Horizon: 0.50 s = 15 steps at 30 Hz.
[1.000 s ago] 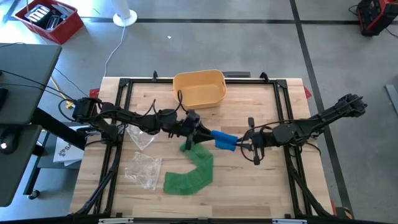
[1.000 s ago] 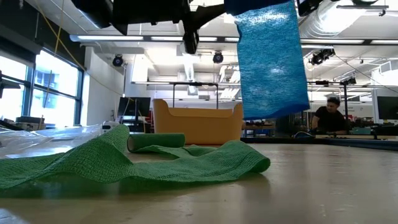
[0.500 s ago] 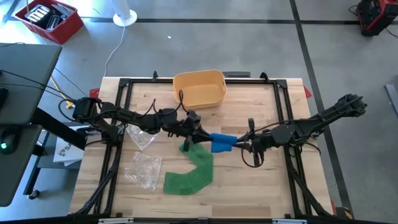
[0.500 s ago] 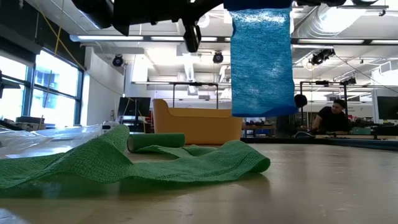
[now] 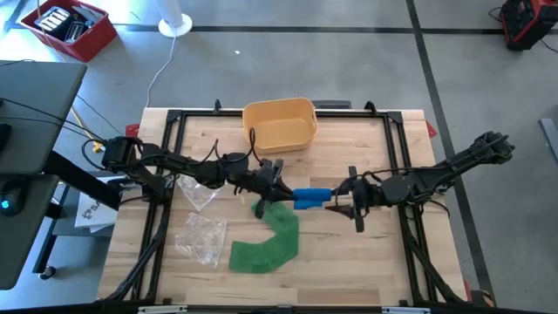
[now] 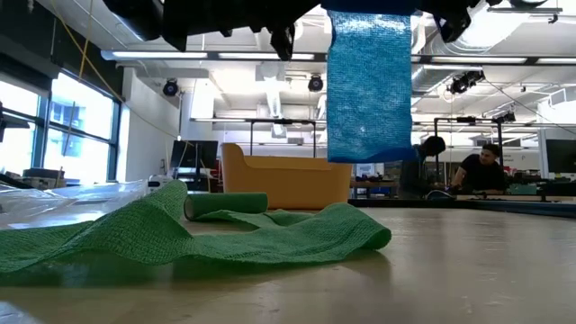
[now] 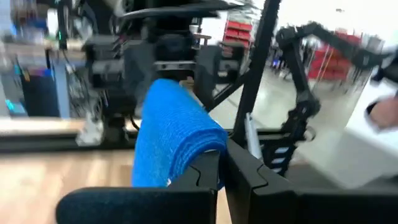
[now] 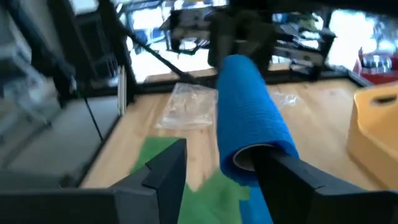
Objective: Roll bandage
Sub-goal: Roll the blue bandage
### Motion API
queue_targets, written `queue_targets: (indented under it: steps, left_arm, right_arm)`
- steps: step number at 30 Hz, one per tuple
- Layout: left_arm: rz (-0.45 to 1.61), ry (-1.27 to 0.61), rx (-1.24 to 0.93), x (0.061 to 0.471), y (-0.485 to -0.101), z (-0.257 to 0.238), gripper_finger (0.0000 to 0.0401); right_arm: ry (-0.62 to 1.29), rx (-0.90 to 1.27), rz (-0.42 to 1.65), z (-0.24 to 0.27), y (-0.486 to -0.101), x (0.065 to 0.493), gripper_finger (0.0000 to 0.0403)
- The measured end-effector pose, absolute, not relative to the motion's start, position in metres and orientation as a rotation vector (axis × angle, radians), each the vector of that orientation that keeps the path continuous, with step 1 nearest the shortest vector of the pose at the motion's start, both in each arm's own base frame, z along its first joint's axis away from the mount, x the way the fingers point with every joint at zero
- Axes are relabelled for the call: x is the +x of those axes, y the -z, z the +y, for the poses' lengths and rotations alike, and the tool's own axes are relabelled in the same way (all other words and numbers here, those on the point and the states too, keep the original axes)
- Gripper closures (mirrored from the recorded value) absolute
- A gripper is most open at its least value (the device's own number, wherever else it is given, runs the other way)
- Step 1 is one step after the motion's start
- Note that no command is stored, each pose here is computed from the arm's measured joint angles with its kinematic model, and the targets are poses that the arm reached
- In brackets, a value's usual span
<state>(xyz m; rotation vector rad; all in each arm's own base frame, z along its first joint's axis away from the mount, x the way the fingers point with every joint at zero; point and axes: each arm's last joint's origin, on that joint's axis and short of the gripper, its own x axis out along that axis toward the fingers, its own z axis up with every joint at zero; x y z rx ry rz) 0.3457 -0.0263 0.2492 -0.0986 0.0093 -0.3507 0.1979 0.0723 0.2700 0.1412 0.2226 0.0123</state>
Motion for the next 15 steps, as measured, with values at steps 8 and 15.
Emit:
queue_targets:
  steps: [8,15]
  left_arm:
    - [-0.024,0.398,0.113,0.344,-0.251,-0.047,0.039]
    - [0.005,0.342,0.007,0.345,-0.252,-0.049,0.0374]
  right_arm:
    - [-0.001,0.256,0.188,0.072,-0.273,0.2,0.0284]
    - [-0.017,0.108,0.206,0.075,-0.268,0.204,0.0393]
